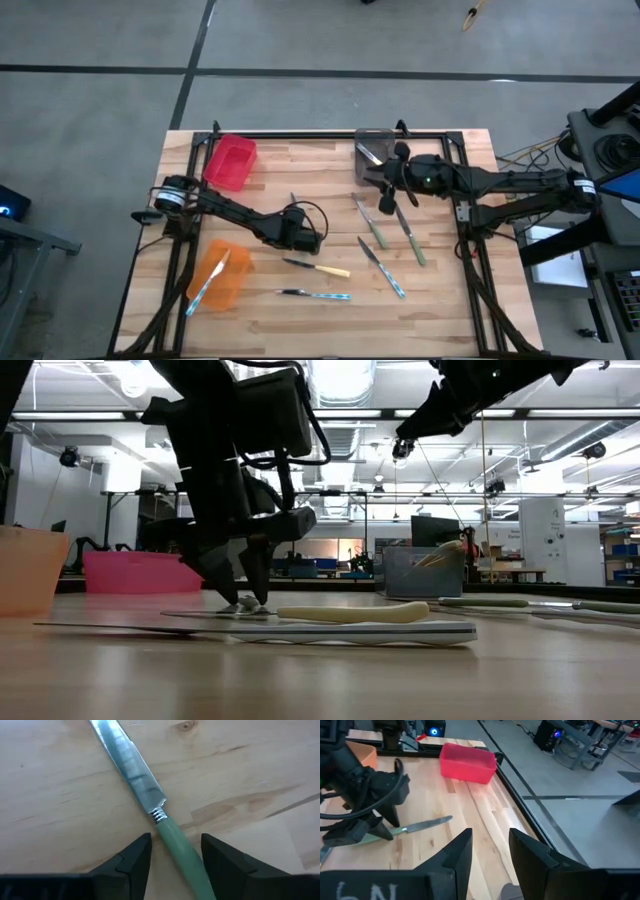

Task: Sort silverware by color (type)
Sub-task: Put the left green knife into the red bin

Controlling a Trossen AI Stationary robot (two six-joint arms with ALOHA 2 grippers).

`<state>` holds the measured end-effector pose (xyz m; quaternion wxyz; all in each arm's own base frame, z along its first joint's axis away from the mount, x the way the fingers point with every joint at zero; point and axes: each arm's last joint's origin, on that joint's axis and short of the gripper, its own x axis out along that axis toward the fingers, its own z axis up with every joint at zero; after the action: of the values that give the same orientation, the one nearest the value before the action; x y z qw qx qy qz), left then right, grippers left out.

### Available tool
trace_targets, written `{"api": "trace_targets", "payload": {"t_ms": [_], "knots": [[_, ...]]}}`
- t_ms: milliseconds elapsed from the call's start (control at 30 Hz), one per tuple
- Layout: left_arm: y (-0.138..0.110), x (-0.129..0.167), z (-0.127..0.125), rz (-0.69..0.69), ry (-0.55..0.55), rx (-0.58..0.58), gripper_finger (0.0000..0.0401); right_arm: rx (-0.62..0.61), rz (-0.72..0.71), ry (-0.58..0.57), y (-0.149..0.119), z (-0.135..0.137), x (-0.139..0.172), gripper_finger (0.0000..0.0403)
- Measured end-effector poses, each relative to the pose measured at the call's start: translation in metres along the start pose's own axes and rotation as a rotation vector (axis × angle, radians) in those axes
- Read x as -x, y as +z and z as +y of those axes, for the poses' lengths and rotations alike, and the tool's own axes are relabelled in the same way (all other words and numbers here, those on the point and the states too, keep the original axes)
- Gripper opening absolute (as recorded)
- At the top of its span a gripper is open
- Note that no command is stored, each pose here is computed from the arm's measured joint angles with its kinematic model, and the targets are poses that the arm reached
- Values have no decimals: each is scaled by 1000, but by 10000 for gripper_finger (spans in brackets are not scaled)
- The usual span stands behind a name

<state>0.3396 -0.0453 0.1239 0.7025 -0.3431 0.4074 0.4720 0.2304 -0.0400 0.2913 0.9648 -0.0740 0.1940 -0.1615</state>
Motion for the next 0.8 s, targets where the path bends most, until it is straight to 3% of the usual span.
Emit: {"api": "trace_targets", "payload": {"t_ms": [367, 600, 800], "knots": [[0, -1, 4, -12, 34, -12, 26, -3, 2, -3, -1, -1, 0, 121], [1, 0, 6, -10, 61, -71, 20, -3, 1, -2, -1, -1, 0, 121], [10, 21, 6, -12, 22, -157, 4, -3, 1, -2, -1, -1, 0, 121]]}}
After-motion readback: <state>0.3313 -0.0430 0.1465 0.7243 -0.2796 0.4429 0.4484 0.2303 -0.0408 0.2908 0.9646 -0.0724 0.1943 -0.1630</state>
